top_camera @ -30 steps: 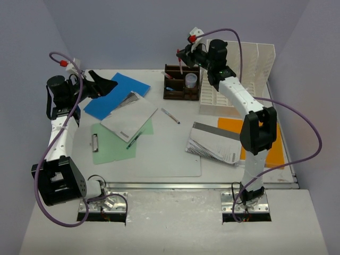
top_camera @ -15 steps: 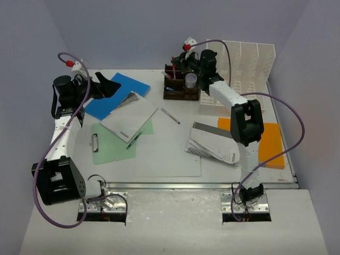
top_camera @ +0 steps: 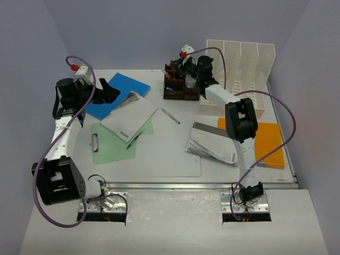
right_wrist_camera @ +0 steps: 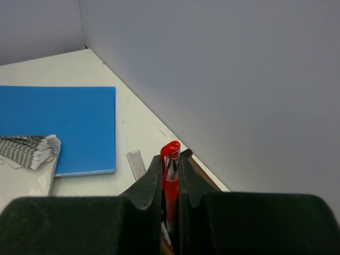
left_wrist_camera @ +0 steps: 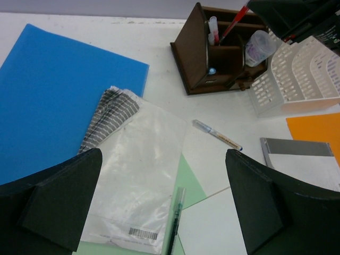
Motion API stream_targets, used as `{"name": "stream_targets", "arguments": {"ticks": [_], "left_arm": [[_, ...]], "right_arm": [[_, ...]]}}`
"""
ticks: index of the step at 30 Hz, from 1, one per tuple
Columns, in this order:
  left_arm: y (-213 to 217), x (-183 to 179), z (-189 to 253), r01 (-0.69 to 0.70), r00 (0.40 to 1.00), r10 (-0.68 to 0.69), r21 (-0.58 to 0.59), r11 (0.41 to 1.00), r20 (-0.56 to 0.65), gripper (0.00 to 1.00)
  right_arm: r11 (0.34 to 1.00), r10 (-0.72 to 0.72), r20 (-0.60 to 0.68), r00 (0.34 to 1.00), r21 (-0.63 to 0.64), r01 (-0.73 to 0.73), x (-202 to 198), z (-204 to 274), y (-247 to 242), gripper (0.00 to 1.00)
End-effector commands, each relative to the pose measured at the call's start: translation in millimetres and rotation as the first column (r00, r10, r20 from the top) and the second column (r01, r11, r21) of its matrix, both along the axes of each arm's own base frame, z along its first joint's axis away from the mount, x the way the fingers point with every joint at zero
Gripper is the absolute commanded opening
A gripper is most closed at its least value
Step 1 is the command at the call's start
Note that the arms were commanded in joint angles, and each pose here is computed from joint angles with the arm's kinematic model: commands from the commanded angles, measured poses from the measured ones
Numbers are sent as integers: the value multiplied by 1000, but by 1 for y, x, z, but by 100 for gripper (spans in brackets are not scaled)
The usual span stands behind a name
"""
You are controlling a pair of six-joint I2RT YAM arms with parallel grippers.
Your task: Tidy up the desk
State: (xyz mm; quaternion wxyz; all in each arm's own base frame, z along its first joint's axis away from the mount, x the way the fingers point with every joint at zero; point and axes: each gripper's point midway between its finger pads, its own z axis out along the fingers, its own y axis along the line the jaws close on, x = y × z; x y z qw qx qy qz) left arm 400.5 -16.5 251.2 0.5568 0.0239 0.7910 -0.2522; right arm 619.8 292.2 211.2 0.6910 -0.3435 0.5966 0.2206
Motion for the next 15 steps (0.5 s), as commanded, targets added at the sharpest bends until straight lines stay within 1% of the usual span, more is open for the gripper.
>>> {"name": "stream_targets", "arguments": {"ticks": [1, 3, 4, 5, 7, 8, 9, 11, 12, 13, 15], "left_arm": [[4, -7, -3, -5, 1000, 3, 97, 995, 15, 100], [6, -8, -7, -16, 1000, 16, 114, 993, 1, 100], [9, -10, -11, -16, 1000, 16, 143, 990, -1, 100], [9, -12, -14, -7, 1000, 8, 162, 987, -8, 100], [5, -22, -28, 45, 997, -32, 219, 975, -65, 100], [2, -26, -35, 65, 995, -43, 254, 965, -94, 100], [0, -28, -40, 74, 993, -45, 281, 957, -109, 100], [-16, -46, -64, 170, 977, -105, 377, 910, -187, 100], [-23, -57, -78, 214, 966, -125, 428, 878, -226, 100], [-19, -64, -88, 220, 961, -112, 456, 863, -253, 100], [-38, -84, -113, 306, 932, -148, 497, 812, -331, 99]], "right_arm": [[1000, -12, 93, 996, 2, 12, 5, 20, -4, 22], [1000, -14, 66, 998, -11, 14, 5, 12, -5, 44], [1000, -9, 43, 999, -20, 10, 2, 11, -5, 61], [1000, -4, 36, 999, -22, 5, -1, 13, -5, 68], [999, 17, -8, 1000, -35, -17, -13, 12, -6, 81], [999, 24, -17, 1000, -37, -24, -20, 19, -7, 85], [999, 32, -22, 999, -39, -33, -25, 26, -6, 87], [997, 46, -95, 994, -65, -52, -39, 20, -9, 89], [995, 49, -119, 992, -79, -59, -47, 25, -10, 89], [995, 49, -108, 993, -78, -58, -50, 35, -11, 89], [992, 41, -162, 986, -114, -60, -66, 35, -19, 89]]}}
